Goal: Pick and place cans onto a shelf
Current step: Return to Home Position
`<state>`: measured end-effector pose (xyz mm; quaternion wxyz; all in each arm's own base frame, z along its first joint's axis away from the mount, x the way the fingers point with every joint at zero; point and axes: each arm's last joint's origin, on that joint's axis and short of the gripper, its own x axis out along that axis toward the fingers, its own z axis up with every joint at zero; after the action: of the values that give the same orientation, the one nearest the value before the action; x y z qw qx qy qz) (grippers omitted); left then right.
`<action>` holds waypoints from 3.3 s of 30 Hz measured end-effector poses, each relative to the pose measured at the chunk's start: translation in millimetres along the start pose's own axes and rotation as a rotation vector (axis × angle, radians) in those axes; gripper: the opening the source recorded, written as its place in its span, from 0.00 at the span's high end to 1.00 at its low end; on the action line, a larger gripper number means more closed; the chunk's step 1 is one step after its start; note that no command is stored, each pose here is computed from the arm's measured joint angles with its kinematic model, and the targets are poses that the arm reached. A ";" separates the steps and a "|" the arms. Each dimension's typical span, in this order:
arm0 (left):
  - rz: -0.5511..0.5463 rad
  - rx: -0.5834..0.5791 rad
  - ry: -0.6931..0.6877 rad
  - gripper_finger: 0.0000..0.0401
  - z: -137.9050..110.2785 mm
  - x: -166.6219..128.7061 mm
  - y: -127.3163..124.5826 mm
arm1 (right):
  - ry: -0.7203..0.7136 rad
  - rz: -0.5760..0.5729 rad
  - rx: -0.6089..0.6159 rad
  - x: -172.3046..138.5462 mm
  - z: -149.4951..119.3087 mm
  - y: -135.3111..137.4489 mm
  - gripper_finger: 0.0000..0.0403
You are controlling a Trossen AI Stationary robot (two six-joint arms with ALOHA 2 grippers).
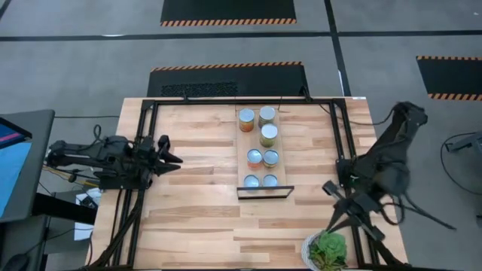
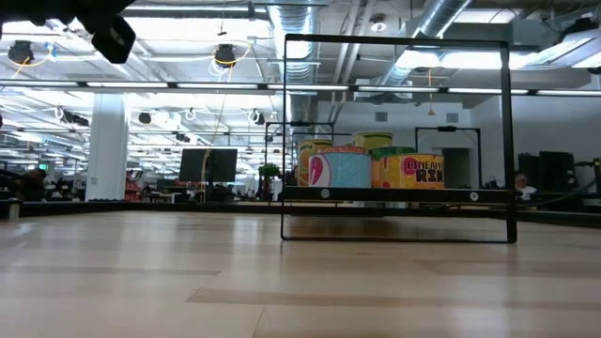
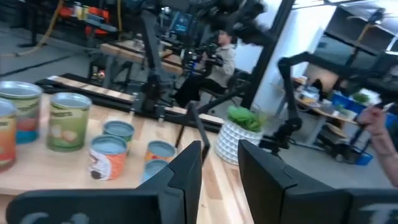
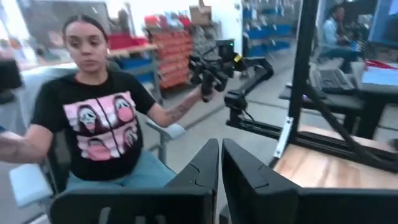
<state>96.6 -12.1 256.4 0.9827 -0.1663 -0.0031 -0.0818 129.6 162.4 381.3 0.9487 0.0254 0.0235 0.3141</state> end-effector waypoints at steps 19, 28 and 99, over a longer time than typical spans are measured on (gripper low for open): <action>-0.195 -0.030 -0.015 0.77 -46.5 13.8 11.5 | -0.192 0.057 0.021 -27.6 -159.8 -68.4 0.89; -0.200 0.016 -0.055 0.77 -52.7 13.7 13.9 | -0.214 0.047 0.027 -48.3 -191.7 -88.1 0.89; 0.085 0.081 0.070 0.77 -81.8 -2.1 33.9 | -0.054 -0.331 0.137 -114.8 -209.9 -133.5 0.89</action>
<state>98.3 -7.0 168.0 0.9907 -0.1234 0.0352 -0.0454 104.3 -6.1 166.8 0.9838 0.0944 0.0234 0.1505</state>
